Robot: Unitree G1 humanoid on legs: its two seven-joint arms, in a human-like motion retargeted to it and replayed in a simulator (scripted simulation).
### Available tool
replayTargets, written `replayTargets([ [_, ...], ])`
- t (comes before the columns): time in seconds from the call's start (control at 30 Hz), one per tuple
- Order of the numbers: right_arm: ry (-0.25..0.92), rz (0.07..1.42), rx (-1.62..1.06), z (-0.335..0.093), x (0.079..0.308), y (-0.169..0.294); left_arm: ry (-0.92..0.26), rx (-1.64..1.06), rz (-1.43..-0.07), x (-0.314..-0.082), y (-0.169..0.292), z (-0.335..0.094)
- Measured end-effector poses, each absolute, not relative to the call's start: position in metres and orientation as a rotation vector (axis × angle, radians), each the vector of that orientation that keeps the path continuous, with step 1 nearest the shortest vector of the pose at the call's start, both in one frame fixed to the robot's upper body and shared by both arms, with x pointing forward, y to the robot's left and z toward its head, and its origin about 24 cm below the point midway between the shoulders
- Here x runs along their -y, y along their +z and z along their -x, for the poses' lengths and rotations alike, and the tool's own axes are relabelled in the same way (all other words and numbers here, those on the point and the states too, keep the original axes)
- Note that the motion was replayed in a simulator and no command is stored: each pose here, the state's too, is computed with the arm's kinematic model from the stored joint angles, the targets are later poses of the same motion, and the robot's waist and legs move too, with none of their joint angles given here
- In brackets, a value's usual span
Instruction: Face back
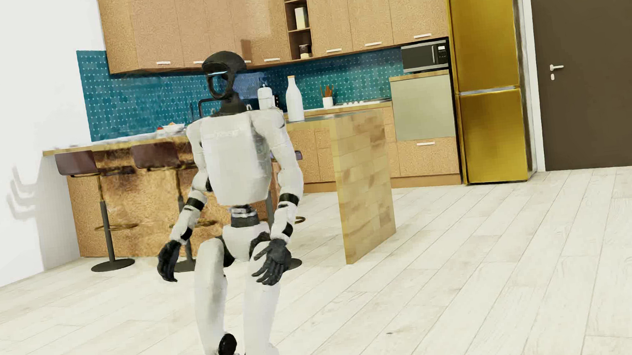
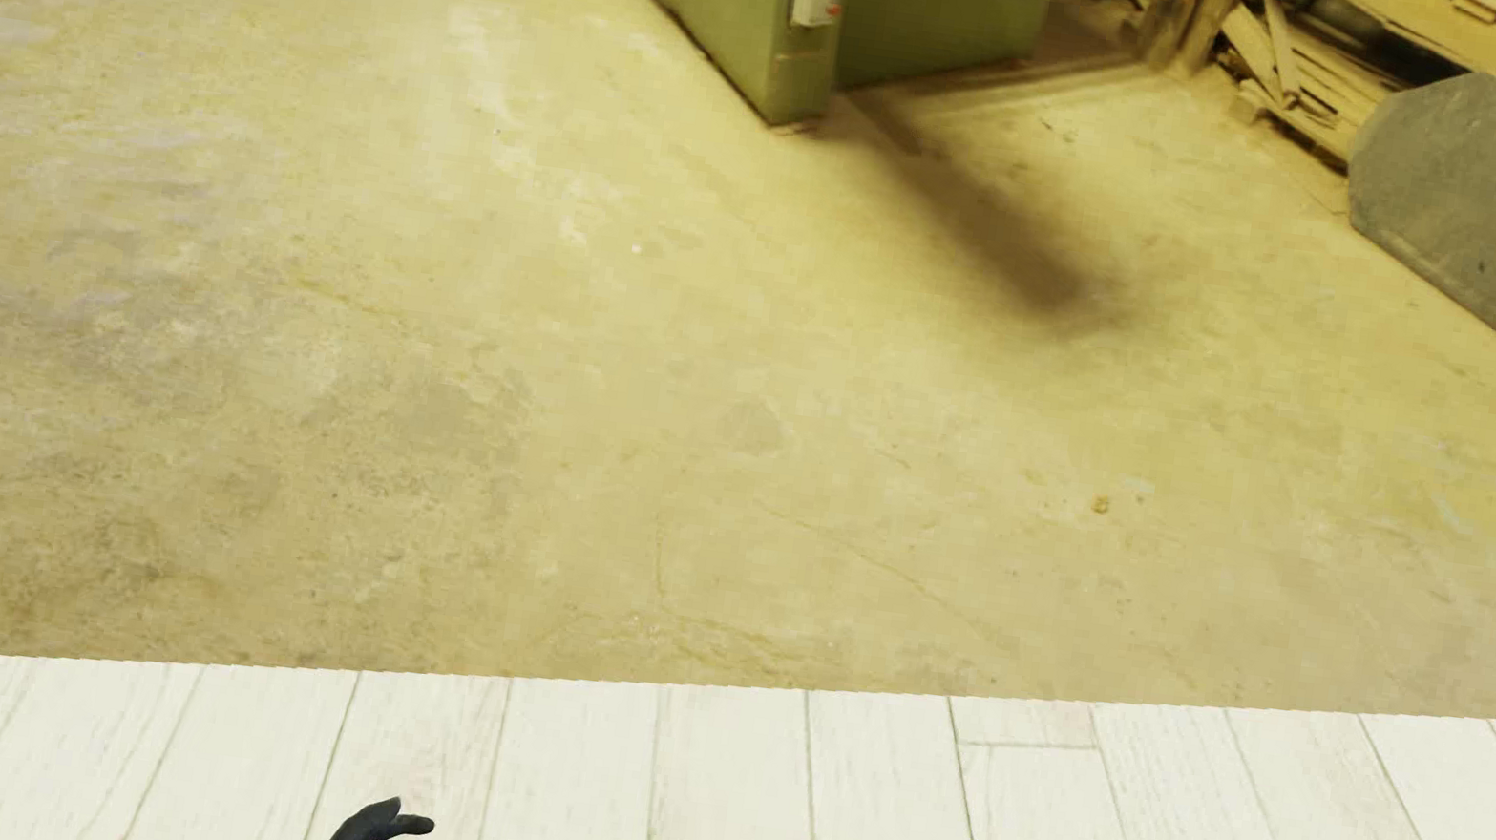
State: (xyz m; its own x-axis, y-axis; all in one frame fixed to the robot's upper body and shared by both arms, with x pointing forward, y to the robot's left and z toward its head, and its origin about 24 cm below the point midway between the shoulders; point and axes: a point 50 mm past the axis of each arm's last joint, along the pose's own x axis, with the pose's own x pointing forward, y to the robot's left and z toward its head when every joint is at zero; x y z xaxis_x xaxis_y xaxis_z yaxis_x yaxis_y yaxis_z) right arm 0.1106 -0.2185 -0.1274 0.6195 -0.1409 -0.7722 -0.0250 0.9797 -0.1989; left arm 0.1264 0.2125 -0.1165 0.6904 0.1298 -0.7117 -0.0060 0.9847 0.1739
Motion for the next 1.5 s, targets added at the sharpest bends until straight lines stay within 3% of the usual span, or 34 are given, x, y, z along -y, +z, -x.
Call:
replayTargets([
  [0.07, -0.053, 0.18, -0.936, -0.125, 0.197, -0.131, 0.018, -0.991, -0.171, -0.201, -0.14, -0.088],
  [0.17, -0.182, 0.253, -1.054, -0.096, 0.216, -0.14, -0.072, -0.838, -0.222, -0.179, -0.12, -0.145],
  [0.23, -0.24, 0.321, -1.063, -0.088, 0.227, -0.139, -0.036, -0.917, -0.188, -0.19, -0.134, -0.12],
  [0.27, -0.252, 0.335, -1.049, -0.089, 0.225, -0.139, 0.017, -0.925, -0.175, -0.21, -0.131, -0.117],
  [0.3, -0.247, 0.31, -1.022, -0.094, 0.212, -0.137, -0.008, -0.927, -0.206, -0.218, -0.129, -0.118],
  [0.47, -0.234, 0.282, -1.027, -0.094, 0.228, -0.138, -0.103, -0.769, -0.157, -0.175, -0.116, -0.151],
  [0.57, -0.223, 0.379, -0.999, -0.096, 0.243, -0.133, -0.051, -0.78, -0.166, -0.201, -0.112, -0.147],
  [0.63, -0.185, 0.335, -0.948, -0.117, 0.211, -0.132, -0.088, -0.882, -0.228, -0.218, -0.124, -0.124],
  [0.73, -0.203, 0.249, -1.017, -0.097, 0.213, -0.136, -0.1, -0.839, -0.224, -0.207, -0.119, -0.141],
  [0.83, -0.194, 0.256, -1.11, -0.075, 0.234, -0.141, -0.057, -0.707, -0.146, -0.183, -0.107, -0.166],
  [0.9, -0.239, 0.246, -1.081, -0.08, 0.239, -0.139, -0.016, -0.746, -0.151, -0.196, -0.114, -0.146],
  [0.97, -0.233, 0.264, -0.944, -0.111, 0.224, -0.129, 0.012, -0.871, -0.187, -0.221, -0.124, -0.118],
  [1.03, -0.236, 0.23, -0.935, -0.11, 0.204, -0.132, -0.038, -0.881, -0.193, -0.203, -0.125, -0.127],
  [1.17, -0.28, 0.294, -1.046, -0.083, 0.247, -0.137, -0.084, -0.783, -0.2, -0.177, -0.115, -0.154],
  [1.23, -0.254, 0.316, -1.021, -0.087, 0.239, -0.135, -0.015, -0.827, -0.194, -0.214, -0.116, -0.136],
  [1.3, -0.212, 0.268, -1.019, -0.095, 0.211, -0.137, -0.017, -0.898, -0.201, -0.226, -0.123, -0.121],
  [1.33, -0.172, 0.242, -1.026, -0.104, 0.198, -0.137, -0.019, -0.895, -0.202, -0.222, -0.123, -0.121],
  [1.37, -0.151, 0.226, -1.024, -0.111, 0.199, -0.136, -0.024, -0.9, -0.184, -0.211, -0.125, -0.116],
  [1.43, -0.177, 0.195, -1.03, -0.101, 0.218, -0.137, -0.053, -0.813, -0.175, -0.186, -0.118, -0.144],
  [1.5, -0.182, 0.225, -1.037, -0.089, 0.229, -0.137, -0.053, -0.735, -0.192, -0.18, -0.109, -0.166],
])
